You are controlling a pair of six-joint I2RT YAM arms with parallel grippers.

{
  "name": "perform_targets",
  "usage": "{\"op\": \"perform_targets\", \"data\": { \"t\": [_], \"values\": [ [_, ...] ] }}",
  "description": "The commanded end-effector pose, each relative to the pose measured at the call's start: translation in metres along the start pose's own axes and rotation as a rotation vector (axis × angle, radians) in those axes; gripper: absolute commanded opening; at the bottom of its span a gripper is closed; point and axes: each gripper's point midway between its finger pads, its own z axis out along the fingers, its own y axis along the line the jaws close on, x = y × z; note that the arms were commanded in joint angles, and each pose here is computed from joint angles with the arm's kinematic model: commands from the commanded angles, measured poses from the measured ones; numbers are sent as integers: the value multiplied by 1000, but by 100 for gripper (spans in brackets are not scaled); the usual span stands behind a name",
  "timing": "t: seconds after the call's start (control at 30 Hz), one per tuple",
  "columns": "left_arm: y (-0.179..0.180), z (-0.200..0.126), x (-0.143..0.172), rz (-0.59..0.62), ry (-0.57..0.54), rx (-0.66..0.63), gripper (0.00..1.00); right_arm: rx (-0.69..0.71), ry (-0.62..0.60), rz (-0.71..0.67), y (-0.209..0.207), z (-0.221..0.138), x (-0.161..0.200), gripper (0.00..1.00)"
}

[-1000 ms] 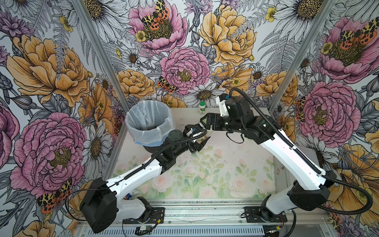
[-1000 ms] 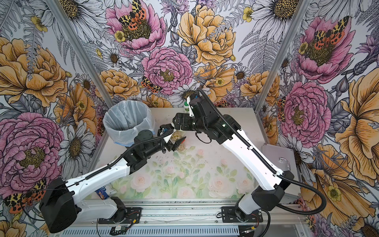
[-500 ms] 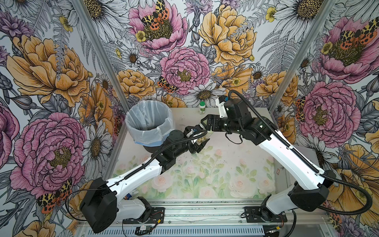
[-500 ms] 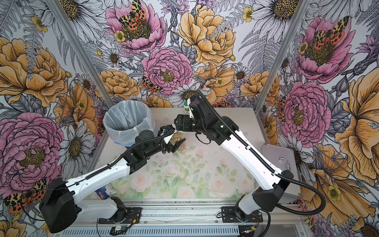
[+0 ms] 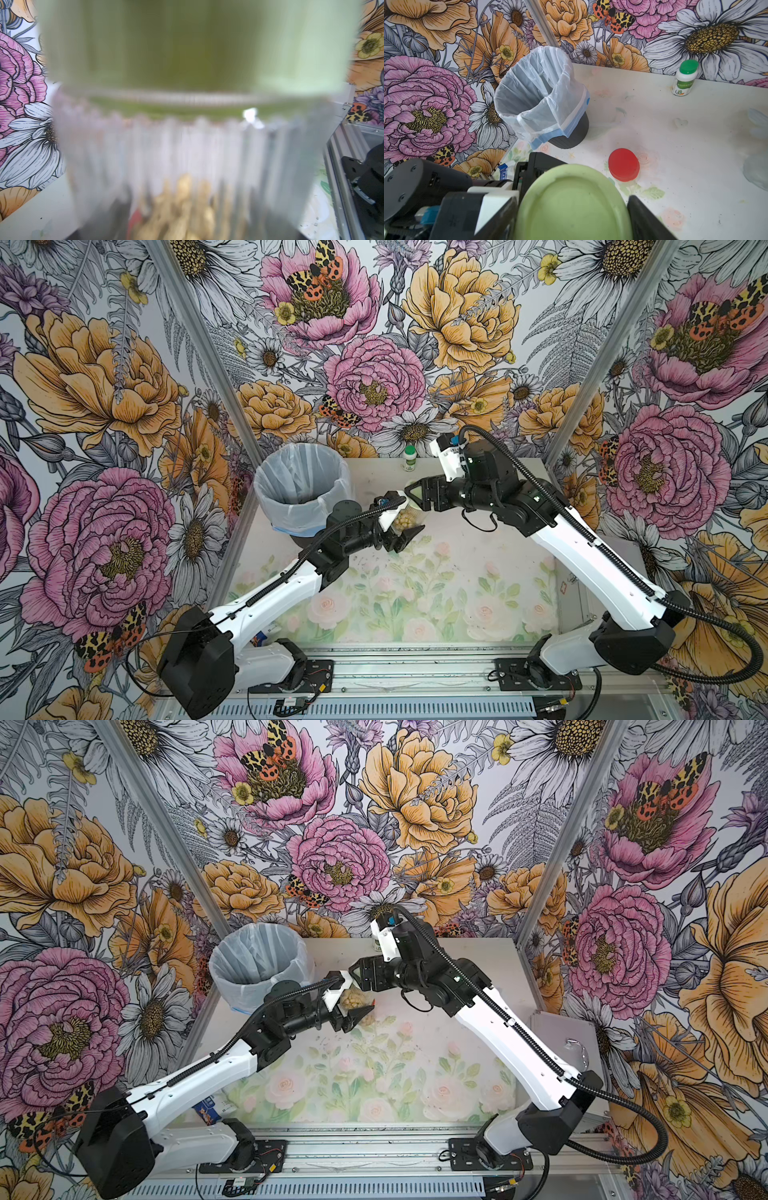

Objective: Empty moldy peanuts from jars
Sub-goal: Unscrew the lid from the jar.

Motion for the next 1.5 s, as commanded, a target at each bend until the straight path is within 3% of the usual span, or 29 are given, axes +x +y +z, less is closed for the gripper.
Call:
{"op": "perform_targets", "data": {
  "t": [0.0,0.23,0.43,0.87,1.17,1.37,1.47],
  "values": [
    [-2,-37,-104,74,-340,17,29,-40,247,-81,-7,9,64,78],
    [-13,-33,-102,61,-303,112,28,-175,261,-356,3,-11,83,81],
    [-18,-30,-97,62,-268,150,28,-199,309,-443,-1,-19,96,81],
    [-18,-27,-90,66,-225,170,25,-140,291,-397,-41,-43,86,81],
    [-13,-15,-79,49,-197,165,23,-254,239,-382,-15,-58,81,81],
    [1,-12,-73,58,-183,81,24,-149,182,-361,-27,-82,77,85],
    [7,-9,-69,74,-171,24,24,-49,89,-308,-34,-97,61,88]
  ]
}}
